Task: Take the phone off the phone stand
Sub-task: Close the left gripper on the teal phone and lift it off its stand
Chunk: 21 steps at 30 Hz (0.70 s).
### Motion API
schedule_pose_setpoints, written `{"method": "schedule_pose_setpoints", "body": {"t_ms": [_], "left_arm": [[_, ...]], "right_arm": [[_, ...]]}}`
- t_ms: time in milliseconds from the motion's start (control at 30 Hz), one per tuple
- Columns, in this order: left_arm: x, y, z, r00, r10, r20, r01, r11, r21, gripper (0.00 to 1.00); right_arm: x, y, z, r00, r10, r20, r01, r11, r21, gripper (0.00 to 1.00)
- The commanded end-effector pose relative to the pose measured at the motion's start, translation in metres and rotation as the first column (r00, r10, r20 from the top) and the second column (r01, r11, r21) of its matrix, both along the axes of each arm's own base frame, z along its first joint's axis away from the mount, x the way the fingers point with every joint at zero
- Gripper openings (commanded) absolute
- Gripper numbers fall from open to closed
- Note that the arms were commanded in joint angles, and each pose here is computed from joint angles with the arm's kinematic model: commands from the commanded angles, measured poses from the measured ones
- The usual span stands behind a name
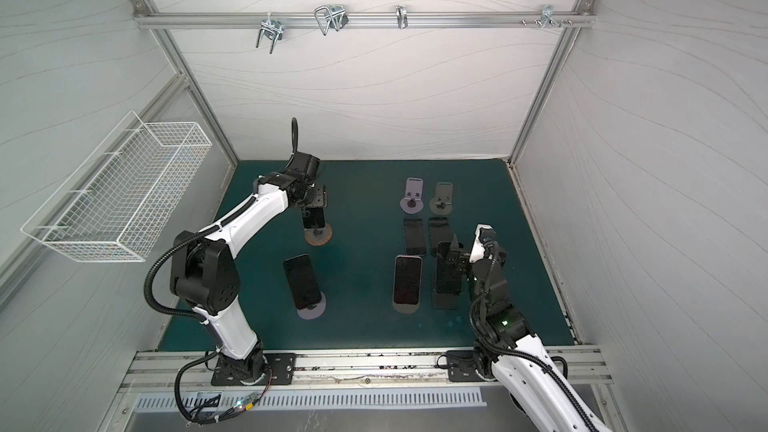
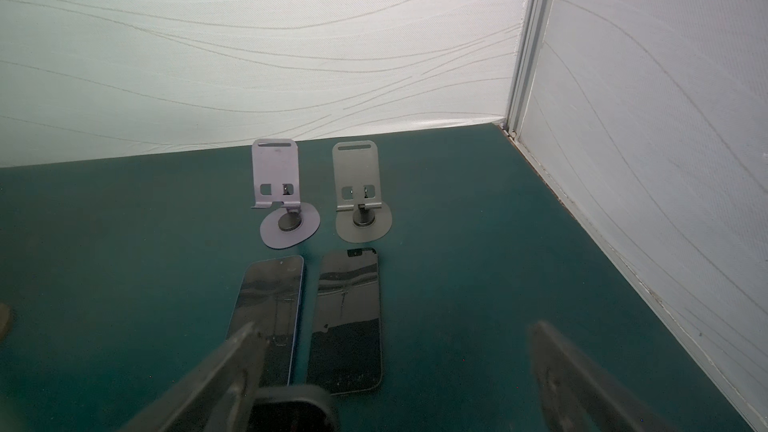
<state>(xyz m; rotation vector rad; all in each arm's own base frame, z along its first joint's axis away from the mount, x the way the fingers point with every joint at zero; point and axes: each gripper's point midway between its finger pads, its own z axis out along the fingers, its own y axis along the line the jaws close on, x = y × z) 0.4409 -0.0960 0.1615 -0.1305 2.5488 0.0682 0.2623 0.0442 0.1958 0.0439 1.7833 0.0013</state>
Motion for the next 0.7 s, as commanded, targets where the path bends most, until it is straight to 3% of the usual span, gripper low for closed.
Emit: {"method": "schedule_pose_setpoints", "body": {"t_ms": [0,467,667], "left_arm": [[0.001,-0.003,0.038,0.996,0.015,0.086,-0.011,0.999,-0.044,0.54],[-0.030,-0.042,0.111,0.989,-0.053,0.138,0.074,0.985,-0.155,0.51],[-0.044,-0.082,0.129,0.983,-0.122,0.141,0.147,0.971,-0.188,0.51]], "right_arm": [[-0.006,-0.010,-0.032,0.992,-0.036,-0.121,0.025,0.995,-0.094,0.99],[-0.002,-0.009,-0.033,0.988,-0.044,-0.146,0.029,0.994,-0.104,0.99],[-0.003,0.005,-0.004,0.991,0.029,-0.132,-0.031,0.999,-0.013,0.99]]}}
